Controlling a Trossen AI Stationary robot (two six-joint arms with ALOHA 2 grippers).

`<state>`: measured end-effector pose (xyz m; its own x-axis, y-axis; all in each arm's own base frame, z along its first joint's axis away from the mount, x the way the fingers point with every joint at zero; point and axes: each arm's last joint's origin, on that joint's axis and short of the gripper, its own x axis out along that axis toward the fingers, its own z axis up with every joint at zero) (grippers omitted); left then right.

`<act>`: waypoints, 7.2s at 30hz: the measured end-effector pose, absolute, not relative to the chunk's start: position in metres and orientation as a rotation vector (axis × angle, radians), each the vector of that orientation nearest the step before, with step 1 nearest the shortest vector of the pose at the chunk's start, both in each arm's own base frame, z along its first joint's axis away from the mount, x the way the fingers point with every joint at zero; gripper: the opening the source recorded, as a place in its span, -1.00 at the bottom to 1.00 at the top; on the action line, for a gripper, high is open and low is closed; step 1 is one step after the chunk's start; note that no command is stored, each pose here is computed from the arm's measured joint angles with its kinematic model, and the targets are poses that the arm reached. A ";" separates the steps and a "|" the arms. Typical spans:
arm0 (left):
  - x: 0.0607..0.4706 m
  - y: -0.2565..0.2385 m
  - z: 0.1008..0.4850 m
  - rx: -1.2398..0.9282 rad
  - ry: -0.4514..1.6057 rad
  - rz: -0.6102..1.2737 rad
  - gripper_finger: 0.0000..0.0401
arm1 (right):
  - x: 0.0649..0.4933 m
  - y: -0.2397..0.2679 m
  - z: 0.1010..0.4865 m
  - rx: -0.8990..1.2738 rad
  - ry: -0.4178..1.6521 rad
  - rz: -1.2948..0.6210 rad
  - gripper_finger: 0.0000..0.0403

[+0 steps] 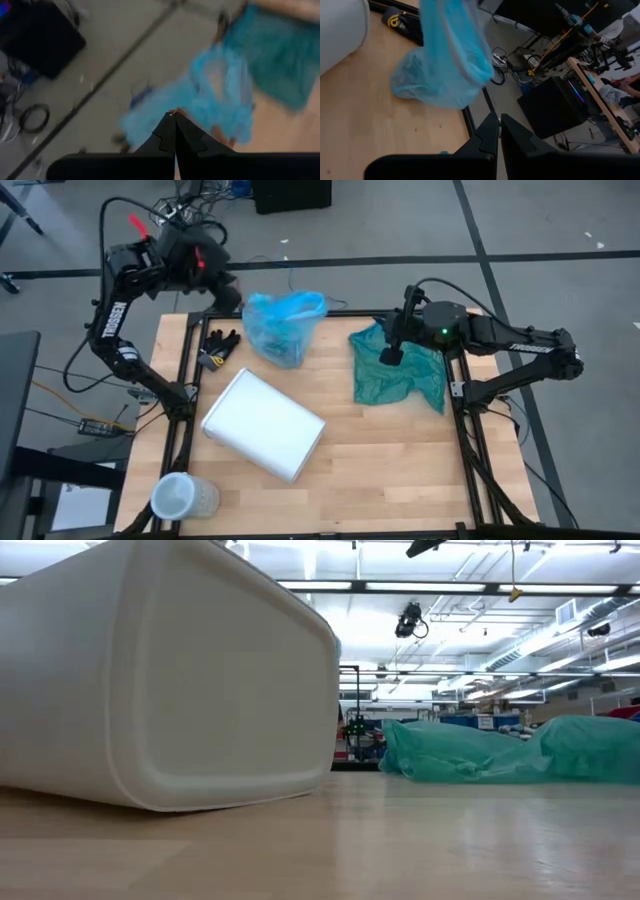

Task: Place trash/remove bag and relplace
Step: Remove the blue plastic trash bag from the trash bin, then insert the green plastic trash bag into the trash bin

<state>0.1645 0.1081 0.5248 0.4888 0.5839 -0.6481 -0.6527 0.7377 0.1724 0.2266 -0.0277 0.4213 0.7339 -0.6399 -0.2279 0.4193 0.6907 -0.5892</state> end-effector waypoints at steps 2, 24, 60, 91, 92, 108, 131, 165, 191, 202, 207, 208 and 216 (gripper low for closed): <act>0.163 0.105 0.524 -0.091 0.755 0.738 -0.98 | 0.226 -0.028 0.421 -0.539 0.445 -0.614 -0.94; 0.153 0.087 0.515 -0.050 0.779 0.378 -0.32 | 0.228 -0.029 0.420 -0.478 0.412 -0.518 -0.23; 0.116 0.057 0.398 -0.791 1.022 0.600 -0.16 | 0.221 -0.027 0.402 -0.385 0.581 -0.463 0.04; 0.114 0.035 0.263 -1.124 0.820 0.381 -0.16 | 0.221 -0.026 0.400 -0.328 0.580 -0.428 0.02; 0.118 0.034 0.258 -1.145 0.805 0.331 -0.17 | 0.221 -0.026 0.400 -0.328 0.580 -0.428 0.02; 0.149 0.038 0.299 -1.175 0.351 0.051 -0.91 | 0.219 -0.028 0.400 -0.344 0.591 -0.497 -0.15; 0.227 -0.004 0.426 -0.715 0.815 0.074 -0.91 | 0.220 -0.028 0.401 -0.339 0.580 -0.500 -0.24; 0.315 -0.106 0.406 -0.292 1.142 0.135 -0.88 | 0.219 -0.035 0.400 -0.276 0.576 -0.538 -0.28; 0.322 -0.111 0.432 -0.117 0.966 0.161 -0.92 | 0.219 -0.038 0.402 -0.231 0.547 -0.533 -0.30; 0.317 -0.101 0.435 -0.005 0.972 0.274 -0.92 | 0.219 -0.038 0.402 -0.215 0.544 -0.536 -0.31; 0.314 -0.095 0.441 0.057 0.950 0.310 -0.92 | 0.219 -0.039 0.402 -0.215 0.544 -0.538 -0.32; 0.314 -0.095 0.442 0.078 0.943 0.325 -0.92 | 0.219 -0.039 0.402 -0.213 0.544 -0.540 -0.32; 0.317 -0.091 0.443 0.098 0.914 0.345 -0.92 | 0.219 -0.040 0.402 -0.183 0.535 -0.552 -0.32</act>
